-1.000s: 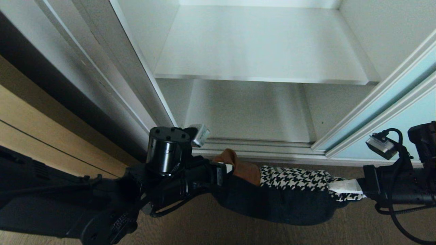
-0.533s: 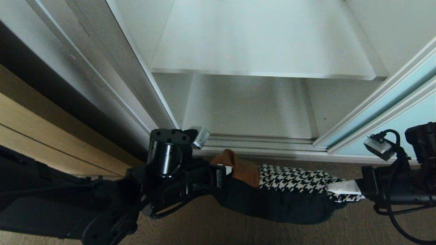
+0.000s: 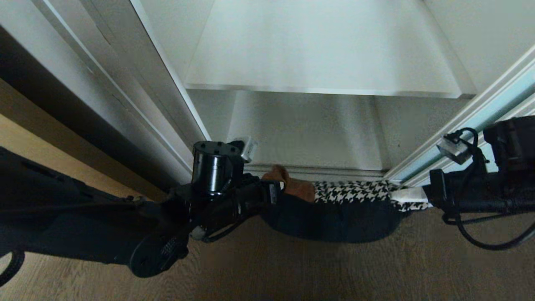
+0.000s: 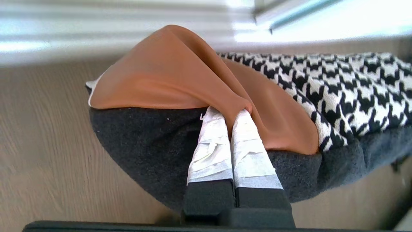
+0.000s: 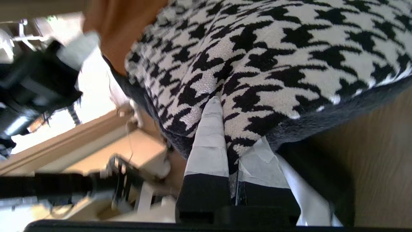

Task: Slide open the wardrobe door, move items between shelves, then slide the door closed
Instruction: Place the pillow on the lower shelf

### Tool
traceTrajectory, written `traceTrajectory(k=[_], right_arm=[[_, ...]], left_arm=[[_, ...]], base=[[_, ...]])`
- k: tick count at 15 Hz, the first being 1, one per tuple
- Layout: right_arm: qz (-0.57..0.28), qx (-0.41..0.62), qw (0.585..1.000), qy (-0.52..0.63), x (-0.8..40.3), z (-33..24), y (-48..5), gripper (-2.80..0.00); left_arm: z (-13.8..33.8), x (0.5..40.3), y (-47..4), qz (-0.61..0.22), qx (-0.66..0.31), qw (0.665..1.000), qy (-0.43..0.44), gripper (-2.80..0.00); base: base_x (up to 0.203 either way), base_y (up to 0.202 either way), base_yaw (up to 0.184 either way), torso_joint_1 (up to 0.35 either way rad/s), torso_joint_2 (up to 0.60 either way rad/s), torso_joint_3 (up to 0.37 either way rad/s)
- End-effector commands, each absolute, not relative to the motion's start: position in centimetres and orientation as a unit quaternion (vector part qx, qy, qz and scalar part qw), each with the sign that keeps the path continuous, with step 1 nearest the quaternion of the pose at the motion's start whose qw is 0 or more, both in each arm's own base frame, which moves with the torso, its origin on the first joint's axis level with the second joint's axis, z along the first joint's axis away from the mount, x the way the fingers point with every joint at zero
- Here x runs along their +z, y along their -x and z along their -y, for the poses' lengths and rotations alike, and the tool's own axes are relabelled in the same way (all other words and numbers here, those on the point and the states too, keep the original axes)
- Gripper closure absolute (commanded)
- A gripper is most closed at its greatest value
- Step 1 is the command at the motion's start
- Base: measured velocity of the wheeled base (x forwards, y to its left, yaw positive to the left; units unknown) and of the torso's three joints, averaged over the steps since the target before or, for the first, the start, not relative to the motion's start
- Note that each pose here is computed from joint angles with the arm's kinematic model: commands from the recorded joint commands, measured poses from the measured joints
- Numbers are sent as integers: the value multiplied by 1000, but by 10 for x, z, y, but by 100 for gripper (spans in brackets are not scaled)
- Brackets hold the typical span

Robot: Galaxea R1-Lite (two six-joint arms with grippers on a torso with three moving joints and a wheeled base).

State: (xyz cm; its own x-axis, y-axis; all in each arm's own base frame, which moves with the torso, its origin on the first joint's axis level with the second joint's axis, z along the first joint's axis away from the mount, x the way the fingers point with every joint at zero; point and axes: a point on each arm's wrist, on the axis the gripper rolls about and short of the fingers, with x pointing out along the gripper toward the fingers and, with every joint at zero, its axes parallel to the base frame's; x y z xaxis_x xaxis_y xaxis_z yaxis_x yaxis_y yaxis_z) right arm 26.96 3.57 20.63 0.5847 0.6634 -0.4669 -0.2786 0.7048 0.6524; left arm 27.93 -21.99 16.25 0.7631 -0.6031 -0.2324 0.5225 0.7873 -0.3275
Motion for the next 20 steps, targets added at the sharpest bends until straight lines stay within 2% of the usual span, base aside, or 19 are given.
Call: traceTrajectory(k=[1,4,8,10,13,16,19,20], right_arm=[[-344,285,855,-263,215,-38,-301,0],[-325,294,861,-257,219,-42,-341,0],[-309,299,867,-253,196,-45,-400,0],[-251,315,884,-238,190,-44,-420,0],[-157,345,900,-213,189,-46,-438,0],[-145,366,896,-207,169,-43,-450,0],[-188,339,894,-225,121,-27,-464,0],[-205,331,892,-231,107,-23,-462,0]], left_arm=[[220,168,-300,-145,-291,936,133,0],[222,169,-337,-106,-274,945,145,0],[217,156,-389,-59,-248,954,157,0],[213,149,-408,-19,-243,956,162,0],[210,163,-424,50,-243,957,150,0],[213,134,-435,26,-247,958,142,0],[214,80,-447,-26,-238,962,131,0],[214,74,-448,-37,-237,962,132,0]], base=[[0,0,0,0,0,0],[0,0,0,0,0,0],[0,0,0,0,0,0],[0,0,0,0,0,0],[0,0,0,0,0,0],[0,0,0,0,0,0],[0,0,0,0,0,0],[0,0,0,0,0,0]])
